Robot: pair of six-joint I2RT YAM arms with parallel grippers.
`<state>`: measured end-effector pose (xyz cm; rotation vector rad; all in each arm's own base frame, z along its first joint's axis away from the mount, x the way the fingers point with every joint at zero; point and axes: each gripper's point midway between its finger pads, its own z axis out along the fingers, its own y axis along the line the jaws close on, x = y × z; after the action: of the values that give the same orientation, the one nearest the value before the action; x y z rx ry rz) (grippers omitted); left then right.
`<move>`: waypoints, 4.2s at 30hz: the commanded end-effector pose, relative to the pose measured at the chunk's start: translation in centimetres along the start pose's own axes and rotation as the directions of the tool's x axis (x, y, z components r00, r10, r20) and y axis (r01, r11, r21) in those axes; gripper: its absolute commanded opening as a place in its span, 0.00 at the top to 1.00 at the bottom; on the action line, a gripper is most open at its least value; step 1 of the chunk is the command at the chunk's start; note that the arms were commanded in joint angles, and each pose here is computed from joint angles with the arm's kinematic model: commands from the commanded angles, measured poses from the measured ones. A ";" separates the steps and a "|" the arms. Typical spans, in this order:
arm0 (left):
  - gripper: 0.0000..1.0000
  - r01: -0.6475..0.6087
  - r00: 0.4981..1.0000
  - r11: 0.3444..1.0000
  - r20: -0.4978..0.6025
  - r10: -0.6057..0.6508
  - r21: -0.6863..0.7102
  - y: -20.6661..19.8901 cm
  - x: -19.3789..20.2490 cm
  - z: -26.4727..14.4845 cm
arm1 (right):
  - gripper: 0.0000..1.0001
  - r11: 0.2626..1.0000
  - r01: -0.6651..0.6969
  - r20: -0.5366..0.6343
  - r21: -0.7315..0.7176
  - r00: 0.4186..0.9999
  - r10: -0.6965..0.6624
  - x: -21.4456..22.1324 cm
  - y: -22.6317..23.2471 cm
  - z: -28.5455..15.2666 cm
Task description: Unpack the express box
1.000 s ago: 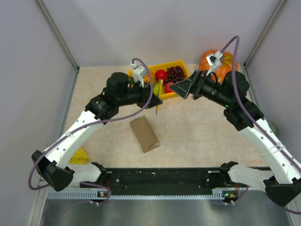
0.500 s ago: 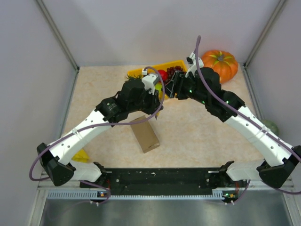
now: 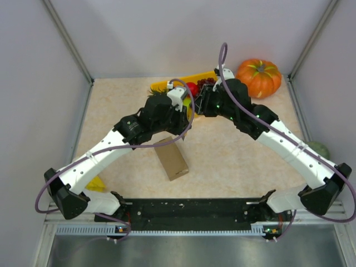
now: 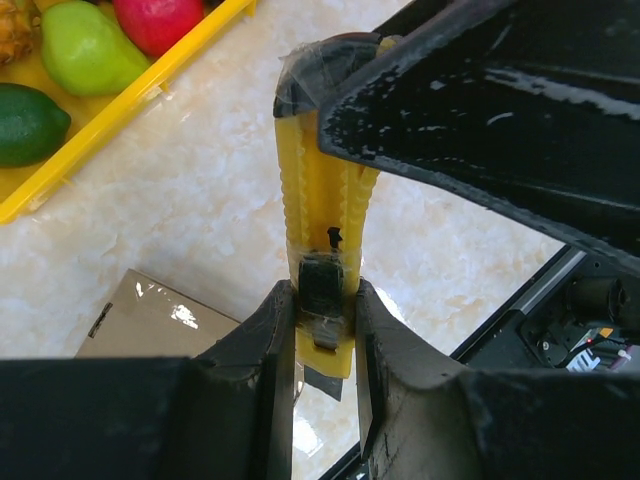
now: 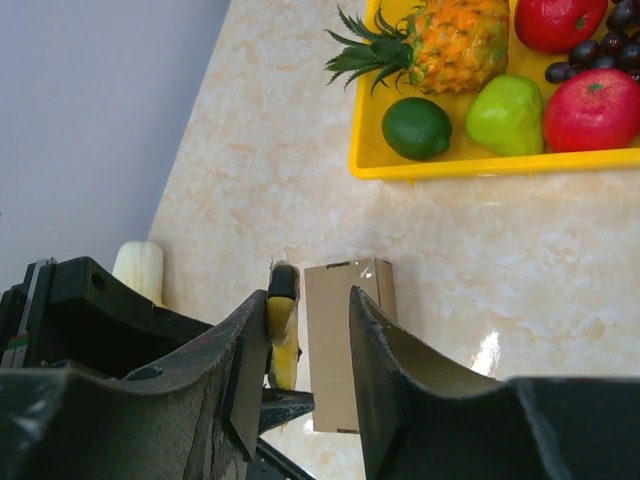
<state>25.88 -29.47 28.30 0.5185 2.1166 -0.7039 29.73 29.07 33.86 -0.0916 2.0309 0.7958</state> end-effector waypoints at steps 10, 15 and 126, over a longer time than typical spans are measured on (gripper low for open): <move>1.00 -0.012 0.993 0.998 0.116 0.005 0.062 -1.9 -3.6 -1.0 | 1.00 0.994 -0.067 0.046 -0.087 0.996 0.071 -1.8 2.8 0.9; 0.62 0.003 0.987 0.990 0.159 -0.025 0.139 -3.6 -5.2 -2.7 | 1.00 0.988 -0.092 0.071 -0.125 0.992 0.101 -3.1 3.8 -0.5; 1.00 -0.004 0.986 0.653 0.112 -0.124 0.757 -9.5 -7.2 -13.1 | 0.83 0.685 0.022 -0.083 -0.728 0.989 -0.120 -0.8 12.1 -16.7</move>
<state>15.29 -29.22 42.64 0.8540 1.6405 -1.7429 15.46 29.23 44.75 -0.5959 1.7789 1.4899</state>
